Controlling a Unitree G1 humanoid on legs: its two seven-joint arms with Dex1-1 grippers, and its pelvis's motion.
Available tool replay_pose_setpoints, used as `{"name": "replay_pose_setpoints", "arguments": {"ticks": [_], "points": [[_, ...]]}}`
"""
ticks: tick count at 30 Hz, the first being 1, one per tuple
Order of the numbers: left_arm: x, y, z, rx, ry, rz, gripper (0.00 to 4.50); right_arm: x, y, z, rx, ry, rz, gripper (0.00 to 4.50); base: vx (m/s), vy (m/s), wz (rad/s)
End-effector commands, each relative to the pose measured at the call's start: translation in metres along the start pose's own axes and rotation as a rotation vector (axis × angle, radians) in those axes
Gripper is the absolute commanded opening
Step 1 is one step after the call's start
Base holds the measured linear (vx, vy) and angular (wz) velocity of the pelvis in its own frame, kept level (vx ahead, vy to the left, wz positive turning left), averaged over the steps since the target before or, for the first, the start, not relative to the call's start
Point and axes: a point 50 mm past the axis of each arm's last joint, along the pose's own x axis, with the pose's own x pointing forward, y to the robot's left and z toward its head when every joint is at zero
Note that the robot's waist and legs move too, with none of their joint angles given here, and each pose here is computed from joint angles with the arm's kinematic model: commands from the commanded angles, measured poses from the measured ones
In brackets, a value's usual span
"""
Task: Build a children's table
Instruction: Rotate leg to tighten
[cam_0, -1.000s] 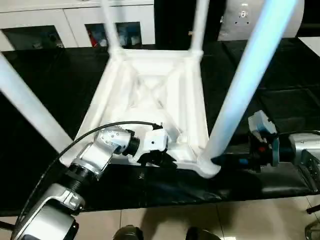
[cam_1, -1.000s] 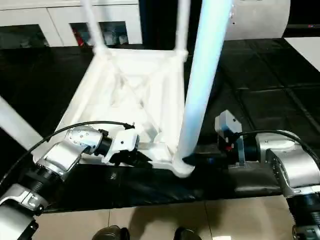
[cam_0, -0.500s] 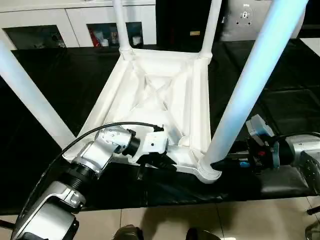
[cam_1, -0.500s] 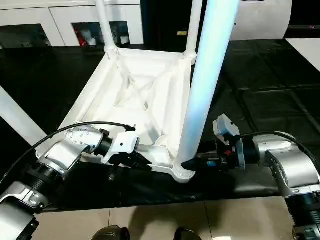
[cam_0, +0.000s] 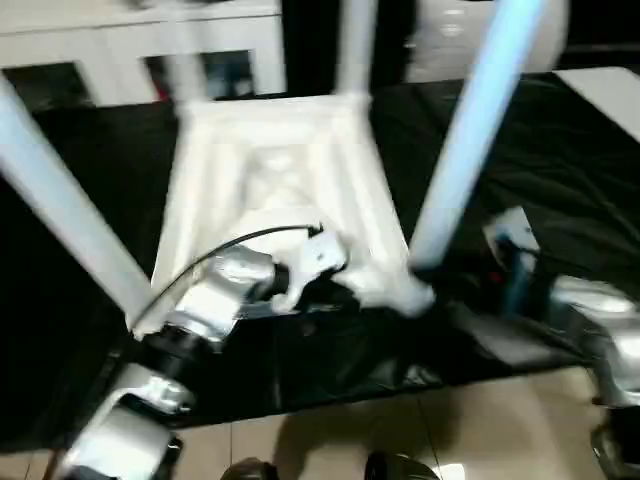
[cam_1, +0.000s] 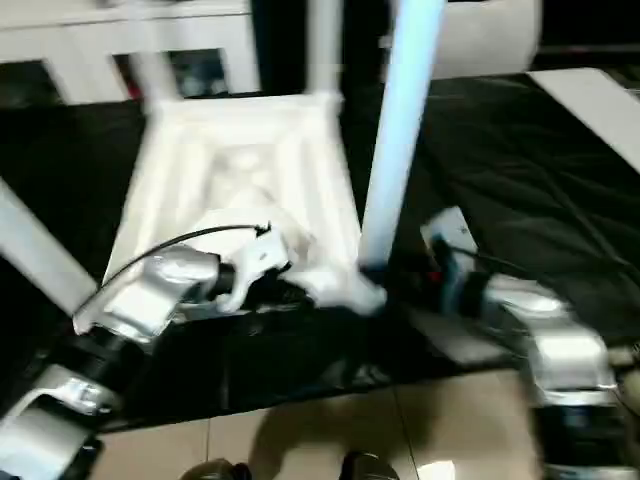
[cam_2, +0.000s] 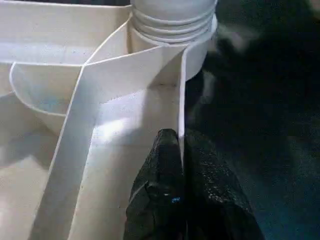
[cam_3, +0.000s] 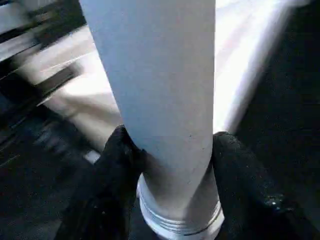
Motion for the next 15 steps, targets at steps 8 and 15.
{"name": "replay_pose_setpoints", "arguments": {"ticks": [8, 15], "points": [[0.030, -0.028, 0.029, 0.023, -0.107, -0.033, 0.00, 0.027, 0.015, -0.008, 0.075, -0.011, -0.135, 2.62, 0.000, 0.000, 0.00], [0.016, -0.020, 0.015, 0.080, -0.078, -0.065, 0.00, 0.008, 0.005, -0.004, 0.038, -0.047, -0.077, 3.10, 0.000, 0.000, 0.00]]}}
